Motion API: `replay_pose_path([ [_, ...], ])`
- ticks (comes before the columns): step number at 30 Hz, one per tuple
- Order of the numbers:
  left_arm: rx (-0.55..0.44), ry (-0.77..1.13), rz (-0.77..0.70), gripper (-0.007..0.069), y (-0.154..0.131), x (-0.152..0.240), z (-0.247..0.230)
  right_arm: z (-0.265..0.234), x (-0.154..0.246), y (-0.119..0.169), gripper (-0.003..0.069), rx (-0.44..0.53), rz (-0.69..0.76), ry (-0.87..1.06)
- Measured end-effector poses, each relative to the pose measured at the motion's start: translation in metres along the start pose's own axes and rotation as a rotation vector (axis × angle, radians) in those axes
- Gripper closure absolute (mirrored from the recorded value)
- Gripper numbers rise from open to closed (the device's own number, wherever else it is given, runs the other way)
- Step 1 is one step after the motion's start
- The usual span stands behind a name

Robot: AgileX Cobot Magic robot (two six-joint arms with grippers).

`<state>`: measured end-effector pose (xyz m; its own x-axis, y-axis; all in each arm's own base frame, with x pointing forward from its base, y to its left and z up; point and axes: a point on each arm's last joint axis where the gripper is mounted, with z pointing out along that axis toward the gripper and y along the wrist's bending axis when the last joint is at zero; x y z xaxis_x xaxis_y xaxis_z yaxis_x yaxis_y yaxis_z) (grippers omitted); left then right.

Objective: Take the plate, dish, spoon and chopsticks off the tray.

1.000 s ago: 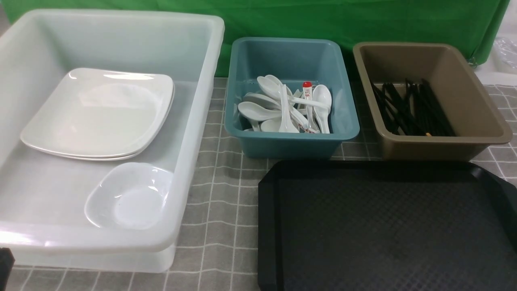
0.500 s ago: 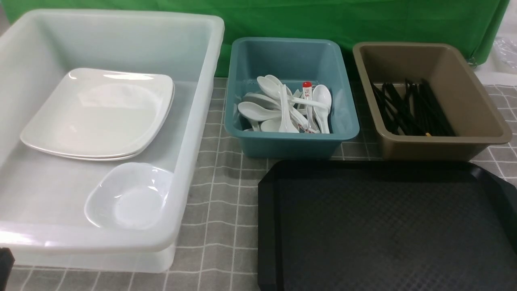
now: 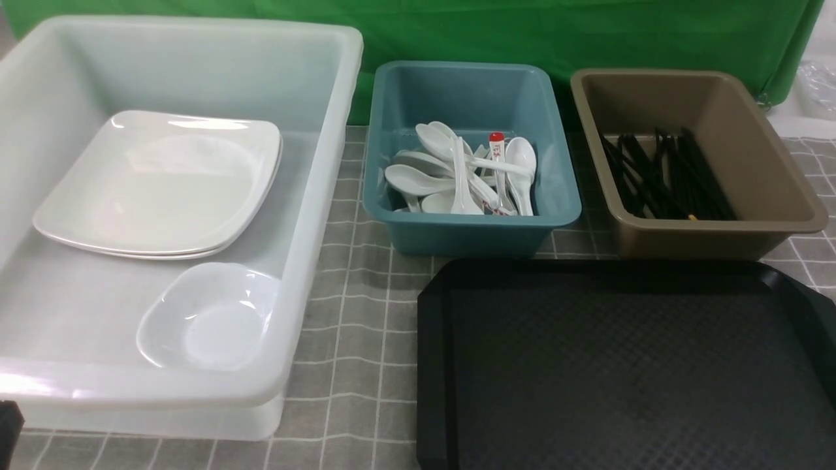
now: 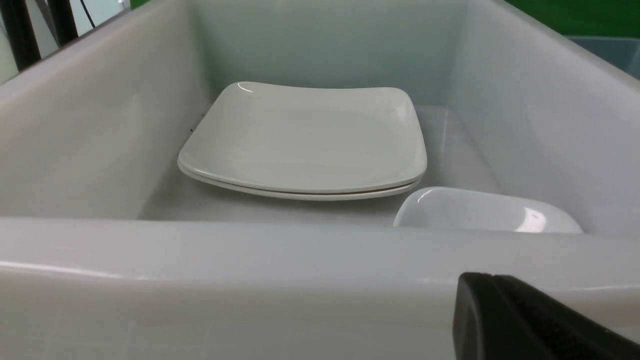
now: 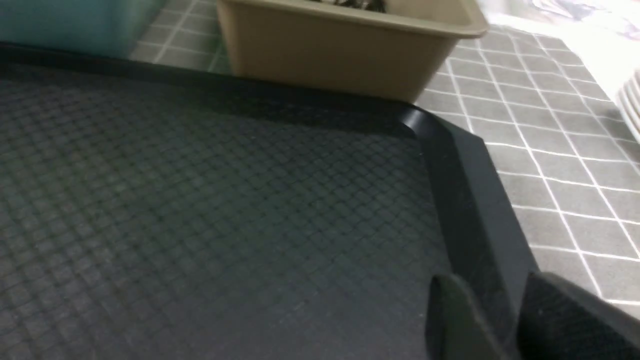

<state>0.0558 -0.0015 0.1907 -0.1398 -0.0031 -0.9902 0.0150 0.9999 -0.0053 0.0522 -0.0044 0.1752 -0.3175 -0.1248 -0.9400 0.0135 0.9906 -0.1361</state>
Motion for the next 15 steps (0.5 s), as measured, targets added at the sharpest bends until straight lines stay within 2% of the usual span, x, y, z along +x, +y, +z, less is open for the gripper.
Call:
replay_pose_path([
  [15, 0.0, 0.0, 0.0, 0.0623, 0.0, 0.0, 0.0, -0.0001, 0.0, -0.0001, 0.0421, 0.002, 0.007, 0.0],
])
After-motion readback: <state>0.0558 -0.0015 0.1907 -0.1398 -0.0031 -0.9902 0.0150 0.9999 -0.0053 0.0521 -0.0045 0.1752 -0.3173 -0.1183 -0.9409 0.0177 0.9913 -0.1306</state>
